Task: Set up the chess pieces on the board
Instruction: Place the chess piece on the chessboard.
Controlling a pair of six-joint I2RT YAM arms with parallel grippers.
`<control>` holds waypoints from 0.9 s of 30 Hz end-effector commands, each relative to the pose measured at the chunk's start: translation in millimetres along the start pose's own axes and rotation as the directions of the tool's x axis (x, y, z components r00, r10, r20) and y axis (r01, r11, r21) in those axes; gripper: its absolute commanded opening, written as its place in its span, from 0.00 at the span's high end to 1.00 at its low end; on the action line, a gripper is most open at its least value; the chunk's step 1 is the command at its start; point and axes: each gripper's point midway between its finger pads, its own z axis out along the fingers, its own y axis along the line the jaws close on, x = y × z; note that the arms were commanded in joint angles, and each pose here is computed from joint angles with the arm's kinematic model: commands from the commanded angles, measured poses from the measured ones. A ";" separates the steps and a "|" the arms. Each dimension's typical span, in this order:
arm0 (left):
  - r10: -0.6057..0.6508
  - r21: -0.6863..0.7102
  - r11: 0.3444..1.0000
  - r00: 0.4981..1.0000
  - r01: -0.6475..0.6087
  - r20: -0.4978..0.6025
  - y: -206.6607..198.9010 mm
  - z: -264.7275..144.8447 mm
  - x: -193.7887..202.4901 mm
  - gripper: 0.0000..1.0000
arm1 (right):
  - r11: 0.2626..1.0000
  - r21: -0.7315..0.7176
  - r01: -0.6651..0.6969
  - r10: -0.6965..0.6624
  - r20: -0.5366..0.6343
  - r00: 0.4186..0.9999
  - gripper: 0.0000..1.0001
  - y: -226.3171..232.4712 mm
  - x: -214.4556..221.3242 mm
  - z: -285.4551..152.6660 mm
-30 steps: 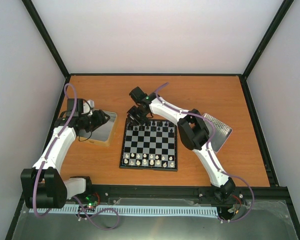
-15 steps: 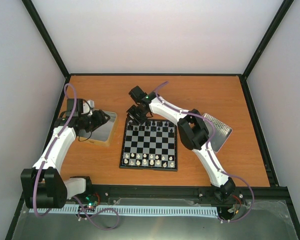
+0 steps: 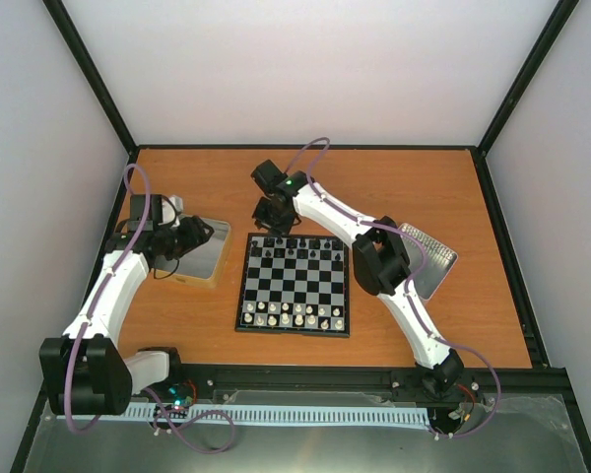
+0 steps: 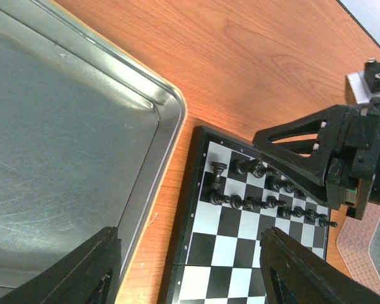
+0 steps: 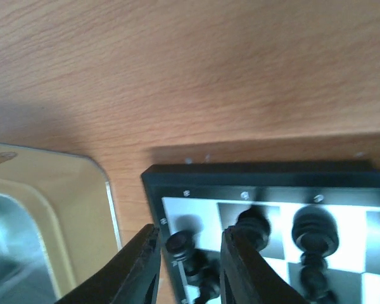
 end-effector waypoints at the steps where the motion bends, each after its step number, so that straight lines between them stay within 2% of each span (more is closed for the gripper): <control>1: -0.041 -0.042 0.998 0.998 0.043 0.055 1.6 -11.6 -14.8 0.39 | 0.962 0.088 0.258 -0.266 0.107 0.958 0.71 1.9 -7.2 -19.2; 5: -0.049 -0.025 0.998 0.998 0.050 0.045 -1.2 -10.2 -14.6 0.39 | 0.923 0.121 0.364 -0.378 0.116 0.919 0.64 6.0 0.7 -19.2; 8: -0.050 -0.017 0.999 0.998 0.051 0.035 -1.9 -8.2 -13.5 0.39 | 0.903 0.122 0.411 -0.424 0.106 0.899 0.64 9.1 7.0 -14.4; 11: -0.052 -0.012 0.999 0.998 0.053 0.029 -2.2 -7.2 -12.8 0.39 | 0.885 0.138 0.445 -0.461 0.126 0.878 0.68 13.0 8.8 -15.5; 13: -0.053 -0.011 0.999 0.998 0.053 0.027 -1.9 -6.6 -12.1 0.39 | 0.876 0.146 0.460 -0.479 0.141 0.867 0.77 15.6 8.7 -17.6; 14: -0.053 -0.010 0.999 0.998 0.053 0.025 -1.8 -6.2 -11.3 0.39 | 0.874 0.153 0.462 -0.483 0.147 0.863 0.79 15.6 8.1 -18.3; 27: -0.055 -0.012 0.998 0.998 0.055 0.008 1.2 -2.8 -6.0 0.39 | 0.845 0.210 0.492 -0.520 0.108 0.847 0.79 5.9 23.5 -17.2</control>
